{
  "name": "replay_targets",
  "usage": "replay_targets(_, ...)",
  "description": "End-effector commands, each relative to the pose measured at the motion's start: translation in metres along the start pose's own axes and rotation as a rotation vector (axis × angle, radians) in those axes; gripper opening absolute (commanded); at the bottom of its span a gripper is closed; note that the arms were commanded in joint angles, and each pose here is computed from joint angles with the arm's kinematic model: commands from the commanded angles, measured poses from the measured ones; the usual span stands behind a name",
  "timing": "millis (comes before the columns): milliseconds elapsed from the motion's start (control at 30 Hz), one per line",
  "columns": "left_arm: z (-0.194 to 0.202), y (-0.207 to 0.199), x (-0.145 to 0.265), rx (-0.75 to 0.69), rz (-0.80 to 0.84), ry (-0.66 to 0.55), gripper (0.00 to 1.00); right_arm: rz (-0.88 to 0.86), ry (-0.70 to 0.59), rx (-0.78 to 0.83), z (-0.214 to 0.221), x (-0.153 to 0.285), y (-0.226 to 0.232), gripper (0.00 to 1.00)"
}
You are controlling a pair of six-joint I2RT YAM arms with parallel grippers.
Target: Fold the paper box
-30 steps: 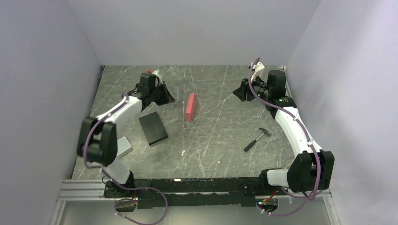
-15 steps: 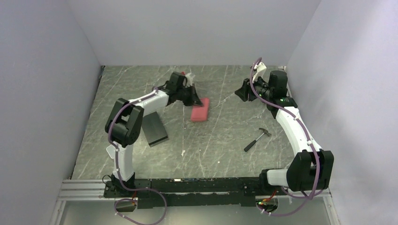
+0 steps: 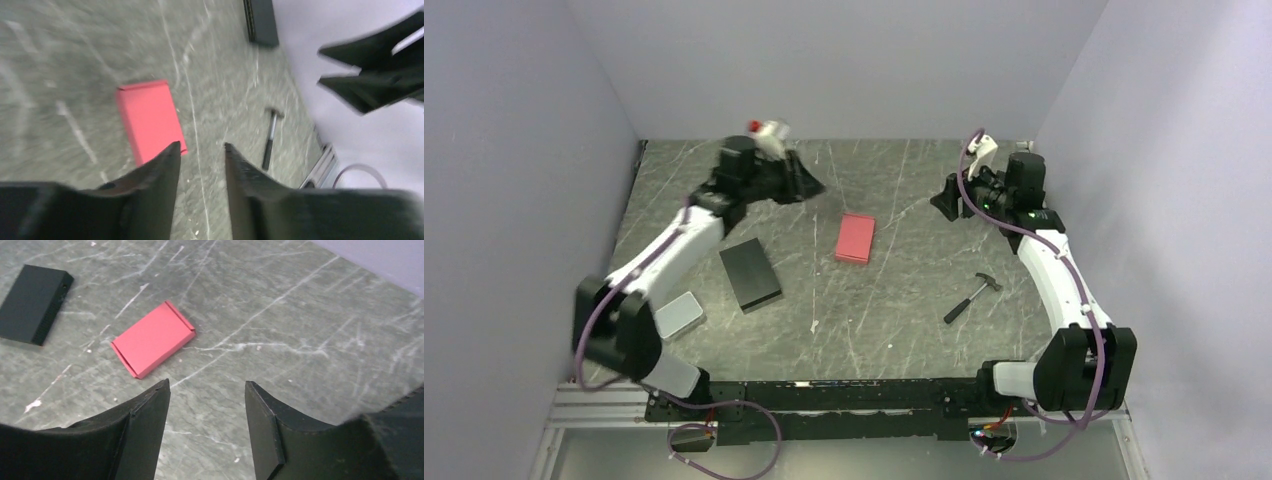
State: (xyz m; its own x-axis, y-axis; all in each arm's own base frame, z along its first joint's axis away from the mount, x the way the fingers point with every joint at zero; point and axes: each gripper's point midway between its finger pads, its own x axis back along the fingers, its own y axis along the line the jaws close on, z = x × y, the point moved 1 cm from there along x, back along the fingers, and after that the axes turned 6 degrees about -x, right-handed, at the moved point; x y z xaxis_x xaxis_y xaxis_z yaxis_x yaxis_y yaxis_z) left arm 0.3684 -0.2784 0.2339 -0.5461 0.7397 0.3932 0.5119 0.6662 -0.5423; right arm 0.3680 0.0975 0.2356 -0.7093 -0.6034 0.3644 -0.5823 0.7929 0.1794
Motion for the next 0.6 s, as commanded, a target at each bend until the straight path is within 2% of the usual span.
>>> replay_targets(0,-0.059,0.029,0.09,-0.039,-0.084,-0.261,0.56,0.015,-0.072,0.126,-0.022,0.028,-0.005,0.66)
replay_targets(67,-0.061,0.041,0.119,-0.038,-0.113,-0.297,0.73,-0.027,-0.084,0.137,-0.019,0.027,0.001,0.79)
replay_targets(100,-0.056,0.043,0.125,-0.035,-0.109,-0.284,0.77,-0.076,-0.085,0.119,-0.014,0.02,0.007,0.84)
replay_targets(167,-0.037,0.047,0.124,0.011,-0.098,-0.219,0.74,-0.13,-0.052,0.073,-0.003,-0.002,0.009,0.87)
replay_targets(200,-0.024,0.048,0.12,0.06,-0.079,-0.175,0.64,-0.144,0.0,0.062,0.004,-0.019,0.012,0.87)
replay_targets(233,-0.01,0.049,0.115,0.115,-0.057,-0.138,0.49,-0.138,0.052,0.049,0.009,-0.034,0.011,0.83)
replay_targets(267,0.005,0.05,0.109,0.172,-0.023,-0.106,0.31,-0.126,0.103,0.035,0.015,-0.051,0.01,0.74)
replay_targets(300,0.02,0.049,0.102,0.258,0.012,-0.08,0.19,-0.118,0.154,0.02,0.021,-0.066,0.01,0.6)
replay_targets(333,0.035,0.047,0.095,0.303,0.038,-0.063,0.13,-0.115,0.18,0.014,0.016,-0.083,0.008,0.45)
replay_targets(400,0.064,0.039,0.078,0.333,0.037,-0.026,0.09,-0.104,0.253,-0.003,0.025,-0.114,0.003,0.29)
replay_targets(500,0.107,0.028,0.053,0.366,-0.021,0.072,0.06,-0.093,0.337,-0.012,0.036,-0.157,-0.011,0.14)
replay_targets(567,0.128,0.03,0.039,0.419,-0.05,0.127,0.02,-0.096,0.394,-0.009,0.049,-0.18,-0.017,0.08)
